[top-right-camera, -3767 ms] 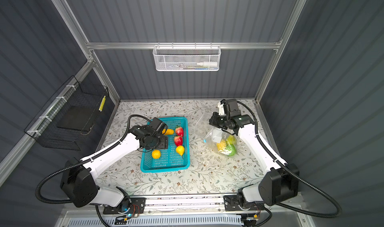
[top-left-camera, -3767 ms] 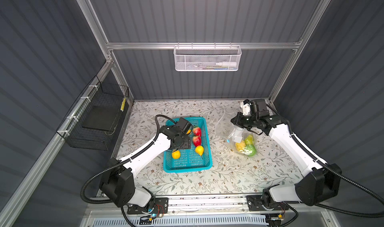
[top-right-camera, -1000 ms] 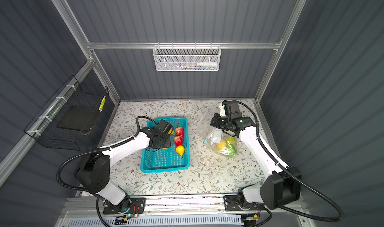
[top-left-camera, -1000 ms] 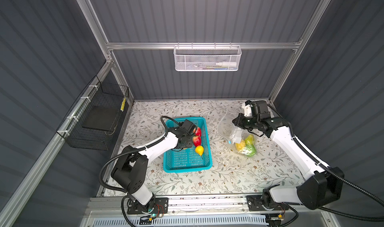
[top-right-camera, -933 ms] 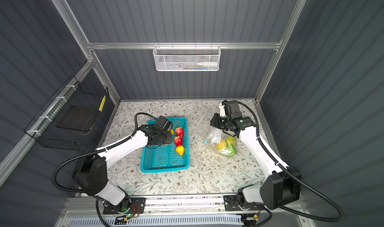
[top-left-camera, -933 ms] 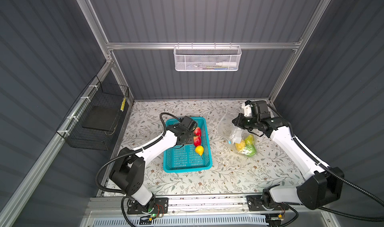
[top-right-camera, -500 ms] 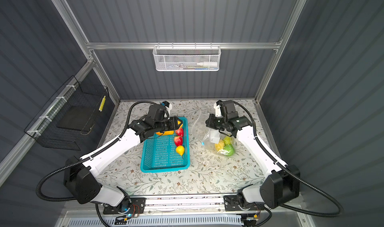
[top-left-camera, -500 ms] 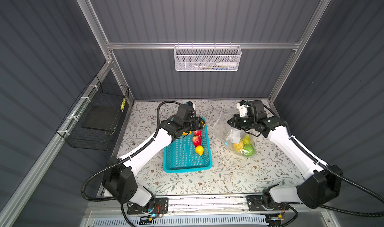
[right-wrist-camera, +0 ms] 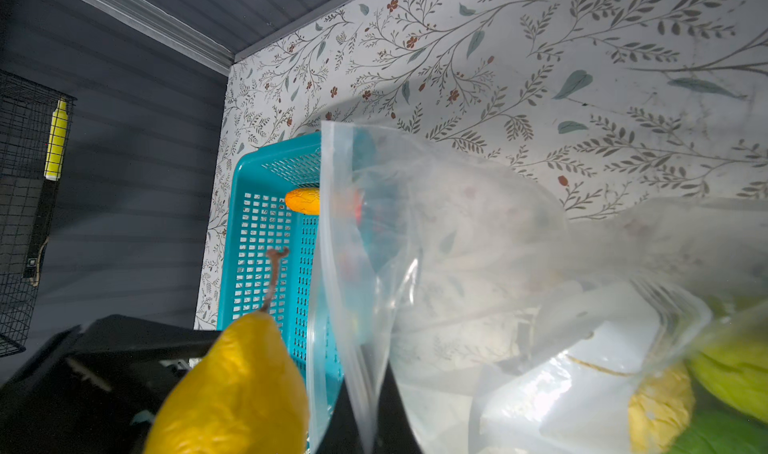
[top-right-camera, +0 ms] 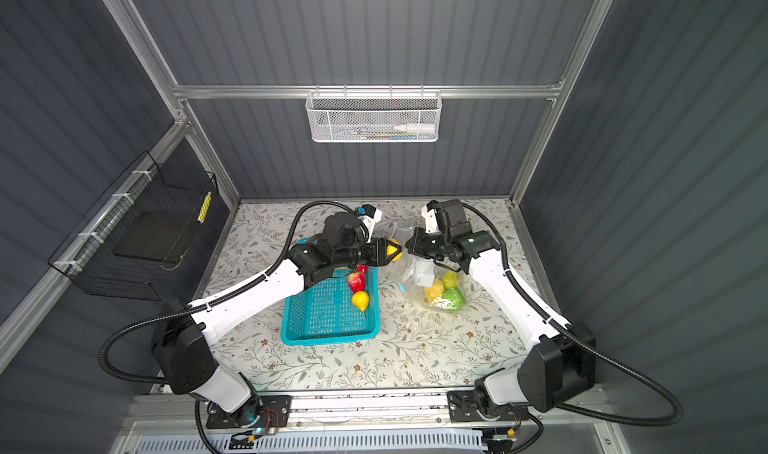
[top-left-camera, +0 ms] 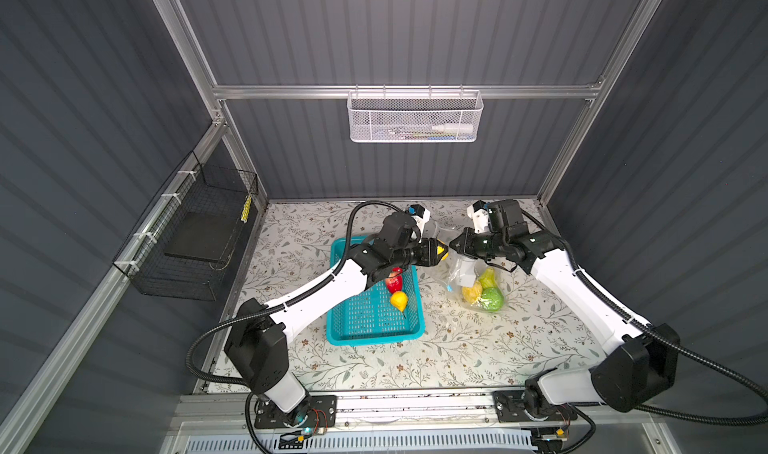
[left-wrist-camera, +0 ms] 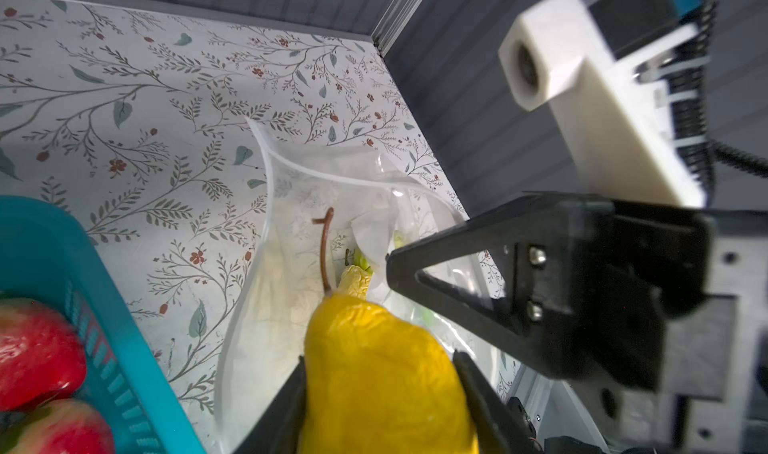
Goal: Place the food in the zip-top bag and seal the zipper
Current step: 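Carry the yellow pear to the bag mouth and lower it in, then open the left gripper and withdraw it back over the basket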
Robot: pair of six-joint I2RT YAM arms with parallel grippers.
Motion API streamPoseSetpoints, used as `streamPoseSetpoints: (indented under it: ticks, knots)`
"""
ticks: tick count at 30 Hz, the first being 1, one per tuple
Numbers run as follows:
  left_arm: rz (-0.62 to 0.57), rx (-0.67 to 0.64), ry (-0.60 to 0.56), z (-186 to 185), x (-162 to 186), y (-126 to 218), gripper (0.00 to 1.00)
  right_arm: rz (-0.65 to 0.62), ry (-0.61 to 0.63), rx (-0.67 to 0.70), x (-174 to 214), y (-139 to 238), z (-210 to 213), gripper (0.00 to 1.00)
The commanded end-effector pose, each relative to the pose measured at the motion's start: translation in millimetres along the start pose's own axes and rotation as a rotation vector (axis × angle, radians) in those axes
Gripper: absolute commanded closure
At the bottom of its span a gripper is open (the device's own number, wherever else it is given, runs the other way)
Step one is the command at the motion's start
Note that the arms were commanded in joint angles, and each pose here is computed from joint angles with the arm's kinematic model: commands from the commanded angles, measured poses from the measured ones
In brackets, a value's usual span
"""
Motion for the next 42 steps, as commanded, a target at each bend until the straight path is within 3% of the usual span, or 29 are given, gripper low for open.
streamPoseSetpoints:
  ticks: [1,5,19,34,42]
  knots:
    - [0.039,0.005,-0.008,3.4,8.2,-12.7,0.50,-0.023,0.011,-0.022,-7.1,6.4,7.7,1.00]
    - [0.122,-0.077,-0.027,18.2,24.2,-27.0,0.49,-0.026,0.015,-0.020,-6.0,7.3,7.3,1.00]
    - [0.138,-0.373,-0.044,62.3,34.5,-39.0,0.48,-0.027,0.015,-0.016,-4.6,7.3,6.3,1.00]
    - [0.091,-0.273,-0.014,33.2,18.8,-29.6,0.29,-0.034,0.011,-0.019,-4.7,9.3,7.0,1.00]
    - [-0.048,-0.149,0.014,2.4,-11.6,-1.9,0.21,-0.030,0.009,-0.022,-3.7,9.3,7.4,1.00]
Point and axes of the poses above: each gripper's point midway between its finger pads, its own y axis back along the fingers, its own z axis along the line the jaws close on, x = y × z, the point moved 3 cm from there along y, back along the fingers, and after that the axes turned 13 degrees about y, right-handed, at the moved point
